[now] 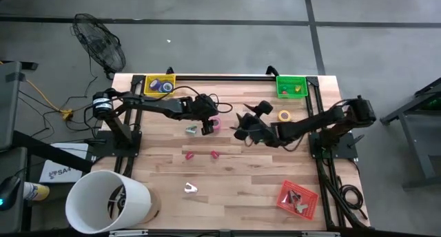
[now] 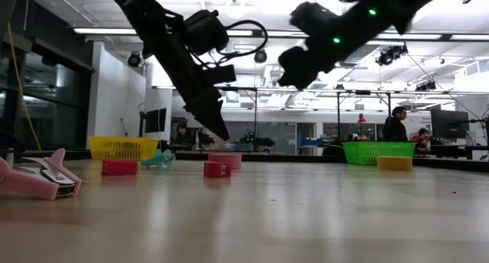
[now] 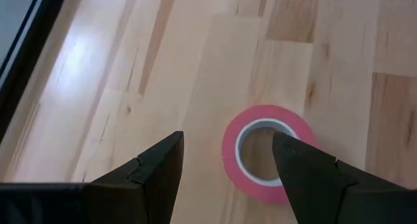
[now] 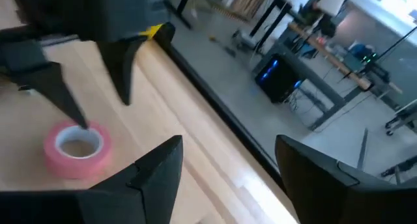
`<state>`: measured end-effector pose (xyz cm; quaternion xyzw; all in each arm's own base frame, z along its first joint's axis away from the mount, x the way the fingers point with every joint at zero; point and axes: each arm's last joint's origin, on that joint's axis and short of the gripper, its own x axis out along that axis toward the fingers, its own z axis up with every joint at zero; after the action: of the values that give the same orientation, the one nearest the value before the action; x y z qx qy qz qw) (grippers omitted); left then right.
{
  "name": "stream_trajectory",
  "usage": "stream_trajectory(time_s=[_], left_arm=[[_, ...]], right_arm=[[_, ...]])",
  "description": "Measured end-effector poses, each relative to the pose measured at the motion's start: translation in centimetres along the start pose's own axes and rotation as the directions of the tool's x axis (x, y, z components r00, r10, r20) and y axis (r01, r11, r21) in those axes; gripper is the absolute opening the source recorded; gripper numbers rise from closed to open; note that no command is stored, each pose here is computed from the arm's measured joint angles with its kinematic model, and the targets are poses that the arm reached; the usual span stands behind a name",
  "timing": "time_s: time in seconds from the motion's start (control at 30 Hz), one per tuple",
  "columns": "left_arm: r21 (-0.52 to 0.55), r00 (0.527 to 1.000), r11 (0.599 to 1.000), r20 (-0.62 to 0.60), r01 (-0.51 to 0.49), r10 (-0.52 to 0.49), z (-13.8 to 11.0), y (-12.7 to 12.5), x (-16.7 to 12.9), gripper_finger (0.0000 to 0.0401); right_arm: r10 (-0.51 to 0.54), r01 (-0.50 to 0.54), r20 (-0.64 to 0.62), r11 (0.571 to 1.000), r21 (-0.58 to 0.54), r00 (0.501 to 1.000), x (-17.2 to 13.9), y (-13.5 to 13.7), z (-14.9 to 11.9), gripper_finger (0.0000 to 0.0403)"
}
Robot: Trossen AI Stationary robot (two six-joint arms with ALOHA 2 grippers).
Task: Pick and place Stapler, Stapler remover, tape
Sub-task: Put the pink tape into the yellow bin
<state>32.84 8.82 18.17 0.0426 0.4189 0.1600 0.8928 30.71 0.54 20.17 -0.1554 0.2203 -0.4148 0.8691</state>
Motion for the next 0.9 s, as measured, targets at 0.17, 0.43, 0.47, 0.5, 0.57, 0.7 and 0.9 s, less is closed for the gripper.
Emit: stream_trajectory(time_s=[0.17,0.43,0.47,0.5,0.57,0.7,0.9], left_arm=[[0.0,1.0,1.0,-0.01,0.028,-0.028,-0.2,-0.2,0.4,0.023],[-0.017,1.0,1.0,-0.016,0.02,-0.021,-0.1,0.3,0.5,0.023],[-0.018,0.999,1.0,-0.023,0.022,-0.022,0.1,0.3,0.7,0.023],[-0.017,0.999,1.0,-0.034,0.022,-0.023,0.2,0.3,1.0,0.023],[-0.009,0.997,1.0,-0.079,0.017,-0.017,0.5,0.3,1.3,0.023],[0.016,0.992,1.0,-0.121,0.02,-0.018,1.7,0.3,2.2,0.023],[0.043,0.976,0.999,-0.218,0.0,0.01,2.1,0.5,2.3,0.023]], right_arm=[[0.058,-0.08,0.167,0.989,0.127,0.984,-1.4,-2.6,-1.6,0.0236],[0.168,-0.26,0.354,0.938,0.231,0.92,-3.3,-5.9,-4.3,0.0236],[0.165,-0.26,0.358,0.936,0.237,0.919,-3.4,-6.1,-4.6,0.0236],[0.162,-0.259,0.361,0.936,0.24,0.918,-3.5,-6.2,-4.7,0.0236],[0.164,-0.262,0.362,0.935,0.239,0.917,-3.6,-6.3,-4.9,0.0236],[0.17,-0.267,0.364,0.934,0.236,0.916,-3.6,-6.3,-4.9,0.0236],[0.176,-0.266,0.353,0.938,0.224,0.919,-3.6,-6.2,-5.1,0.0236]])
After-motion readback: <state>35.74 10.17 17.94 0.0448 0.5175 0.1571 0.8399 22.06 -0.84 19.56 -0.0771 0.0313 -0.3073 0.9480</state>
